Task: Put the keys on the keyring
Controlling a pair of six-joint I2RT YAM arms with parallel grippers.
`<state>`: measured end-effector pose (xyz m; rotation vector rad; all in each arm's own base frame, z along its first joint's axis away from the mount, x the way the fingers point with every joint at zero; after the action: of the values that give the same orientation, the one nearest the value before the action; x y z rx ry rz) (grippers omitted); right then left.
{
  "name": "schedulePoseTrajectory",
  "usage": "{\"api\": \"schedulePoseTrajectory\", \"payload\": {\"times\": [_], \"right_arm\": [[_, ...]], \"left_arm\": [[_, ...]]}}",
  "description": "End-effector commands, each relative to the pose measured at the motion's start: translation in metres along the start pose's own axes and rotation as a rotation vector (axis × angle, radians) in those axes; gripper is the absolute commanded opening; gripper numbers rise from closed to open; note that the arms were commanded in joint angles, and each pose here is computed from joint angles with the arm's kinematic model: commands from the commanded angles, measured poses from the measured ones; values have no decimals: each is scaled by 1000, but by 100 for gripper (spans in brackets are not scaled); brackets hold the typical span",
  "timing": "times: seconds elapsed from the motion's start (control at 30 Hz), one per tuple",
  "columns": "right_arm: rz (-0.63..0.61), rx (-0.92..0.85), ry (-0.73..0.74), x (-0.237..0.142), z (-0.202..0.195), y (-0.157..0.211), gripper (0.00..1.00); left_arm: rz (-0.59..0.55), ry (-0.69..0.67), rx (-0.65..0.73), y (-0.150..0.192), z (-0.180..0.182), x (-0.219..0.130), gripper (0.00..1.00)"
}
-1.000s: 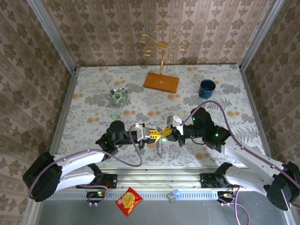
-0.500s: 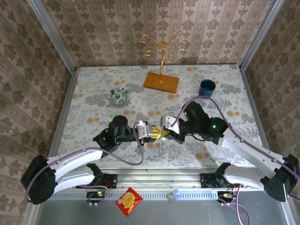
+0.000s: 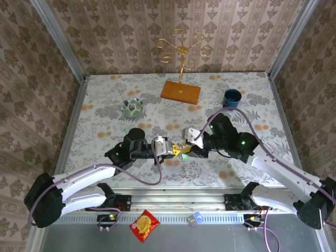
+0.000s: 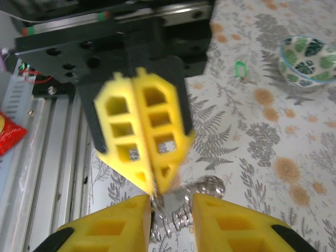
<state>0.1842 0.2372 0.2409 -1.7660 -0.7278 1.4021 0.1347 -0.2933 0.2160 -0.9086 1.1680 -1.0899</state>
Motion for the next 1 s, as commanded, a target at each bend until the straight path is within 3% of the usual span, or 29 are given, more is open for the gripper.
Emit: {"api": "schedulePoseTrajectory", "payload": {"times": [0.0, 0.3, 0.77, 0.97], "right_arm": [[-89, 66, -9, -3, 0, -4, 28], [-121, 106, -71, 5, 10, 4, 28], [-139, 98, -102, 15, 7, -2, 20], [-140, 89, -118, 15, 8, -5, 1]], "left_arm": [[-79, -20, 29, -12, 1, -5, 0], [-132, -31, 23, -13, 0, -6, 0], [-181, 11, 5, -18, -5, -4, 0], [-173, 2, -4, -16, -4, -4, 0]]}}
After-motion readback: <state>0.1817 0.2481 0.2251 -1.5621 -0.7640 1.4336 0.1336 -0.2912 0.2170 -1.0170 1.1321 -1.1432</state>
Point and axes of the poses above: each hand's point on the last joint's axis, 136 mm out from that joint toward the fingers, its own x axis out along the fingers, its own z axis along the line the jaws close on, y = z × x, the point moved 3 cm from there along -x, back along the fingers
